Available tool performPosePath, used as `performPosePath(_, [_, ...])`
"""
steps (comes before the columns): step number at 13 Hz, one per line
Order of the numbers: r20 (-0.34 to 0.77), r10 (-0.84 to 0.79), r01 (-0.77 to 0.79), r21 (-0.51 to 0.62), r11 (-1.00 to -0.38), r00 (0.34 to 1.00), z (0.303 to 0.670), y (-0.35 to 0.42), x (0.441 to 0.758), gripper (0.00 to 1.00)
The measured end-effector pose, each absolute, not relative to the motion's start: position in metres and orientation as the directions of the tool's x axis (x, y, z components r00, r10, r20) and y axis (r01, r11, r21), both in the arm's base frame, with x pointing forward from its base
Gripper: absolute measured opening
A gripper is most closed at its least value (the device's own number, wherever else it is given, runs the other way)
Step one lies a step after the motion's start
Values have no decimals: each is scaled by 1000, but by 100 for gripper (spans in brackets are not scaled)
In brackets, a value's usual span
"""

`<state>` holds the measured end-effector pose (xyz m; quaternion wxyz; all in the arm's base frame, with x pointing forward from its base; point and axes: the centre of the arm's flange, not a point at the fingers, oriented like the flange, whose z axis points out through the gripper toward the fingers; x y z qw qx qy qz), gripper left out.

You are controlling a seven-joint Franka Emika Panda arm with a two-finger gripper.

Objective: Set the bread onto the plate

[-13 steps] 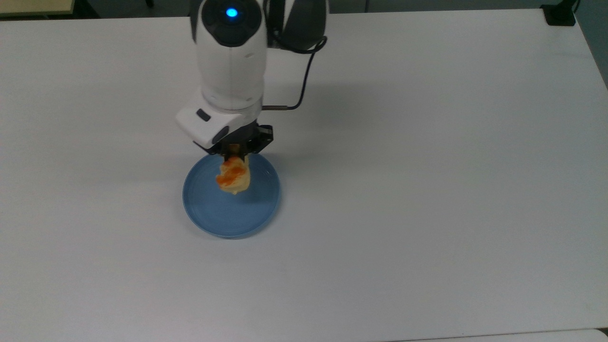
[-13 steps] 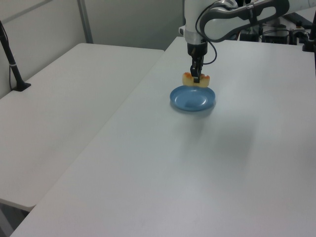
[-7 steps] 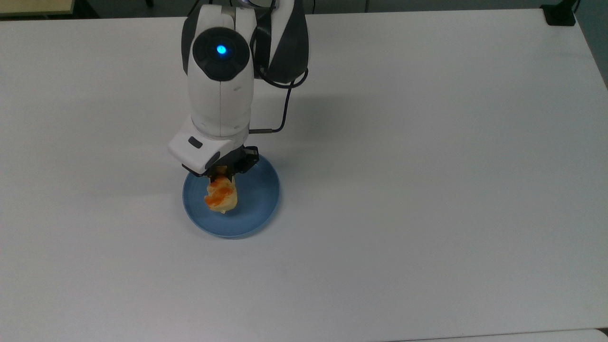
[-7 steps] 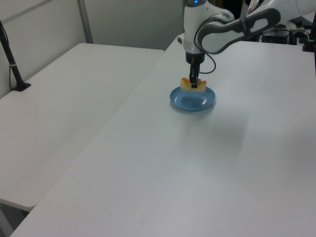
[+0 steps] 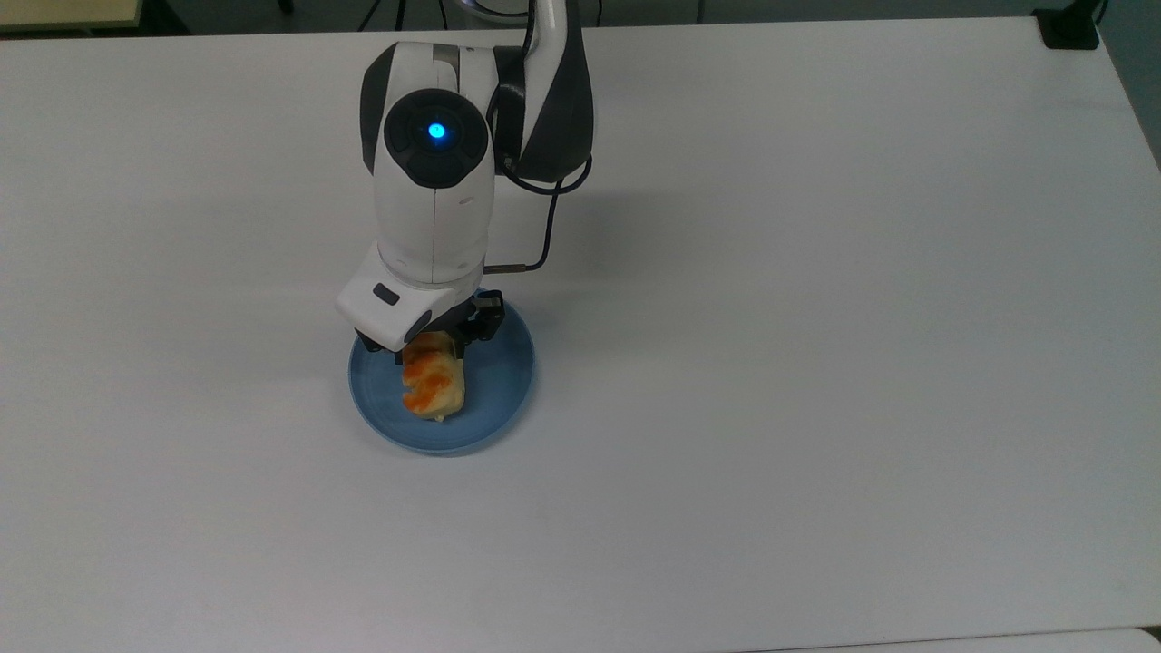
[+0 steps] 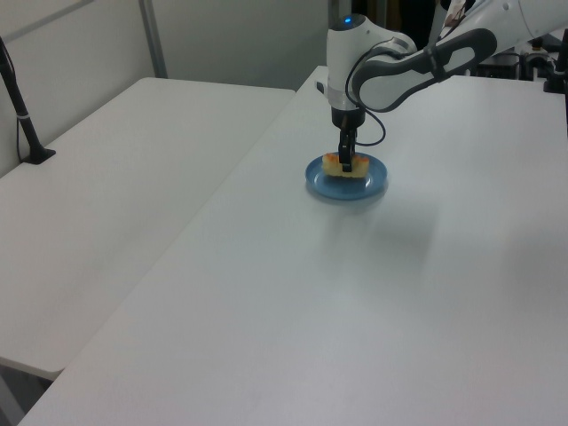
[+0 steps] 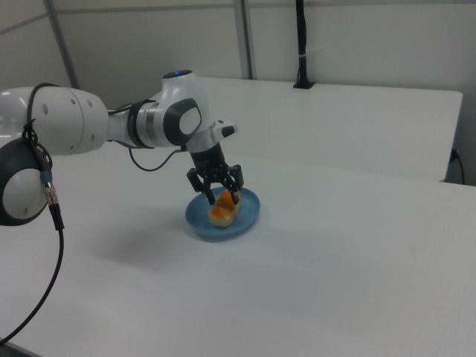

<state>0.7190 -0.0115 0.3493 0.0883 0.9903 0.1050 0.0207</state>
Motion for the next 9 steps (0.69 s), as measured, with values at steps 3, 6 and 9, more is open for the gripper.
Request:
performPosePath(3, [53, 186, 174, 180, -968, 981, 364, -6, 721, 96])
performPosePath(6, [100, 117, 99, 173, -980, 988, 406, 16, 716, 100])
performPosePath(9, [69, 25, 13, 168, -986, 997, 508, 41, 672, 100])
